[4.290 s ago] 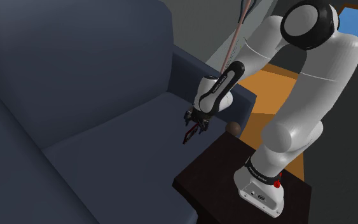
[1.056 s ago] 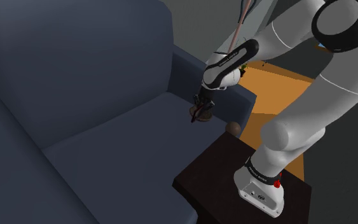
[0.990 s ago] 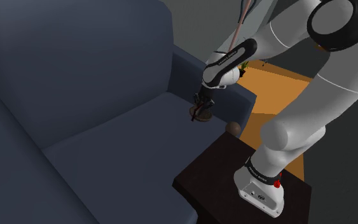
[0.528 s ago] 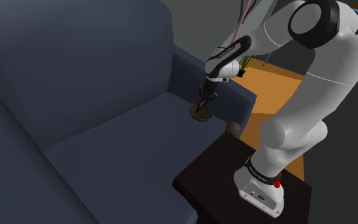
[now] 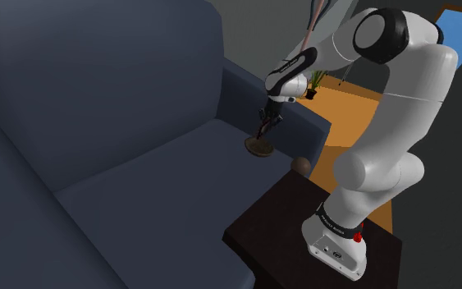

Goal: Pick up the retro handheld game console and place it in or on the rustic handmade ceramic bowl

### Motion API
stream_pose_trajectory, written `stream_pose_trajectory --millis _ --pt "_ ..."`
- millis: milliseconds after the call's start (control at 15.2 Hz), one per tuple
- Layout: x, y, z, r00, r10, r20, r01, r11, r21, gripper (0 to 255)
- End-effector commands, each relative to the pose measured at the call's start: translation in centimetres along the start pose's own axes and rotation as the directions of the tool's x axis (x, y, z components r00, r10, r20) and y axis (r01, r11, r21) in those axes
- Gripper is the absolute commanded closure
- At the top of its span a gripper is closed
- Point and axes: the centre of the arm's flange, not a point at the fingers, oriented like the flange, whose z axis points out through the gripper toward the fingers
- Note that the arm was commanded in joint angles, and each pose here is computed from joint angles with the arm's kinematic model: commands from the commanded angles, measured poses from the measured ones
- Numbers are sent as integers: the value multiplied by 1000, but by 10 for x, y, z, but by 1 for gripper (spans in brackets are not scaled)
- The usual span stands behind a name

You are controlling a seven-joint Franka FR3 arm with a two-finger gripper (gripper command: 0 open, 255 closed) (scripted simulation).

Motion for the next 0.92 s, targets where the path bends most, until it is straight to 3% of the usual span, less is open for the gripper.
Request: stream_pose_trajectory --millis 0,660,858 --pt "1 0 11 1000 -1 0 1 1000 0 255" --pt "2 -1 64 1000 -1 0 1 1000 0 255" --pt "2 -1 67 1000 -1 0 1 1000 0 255"
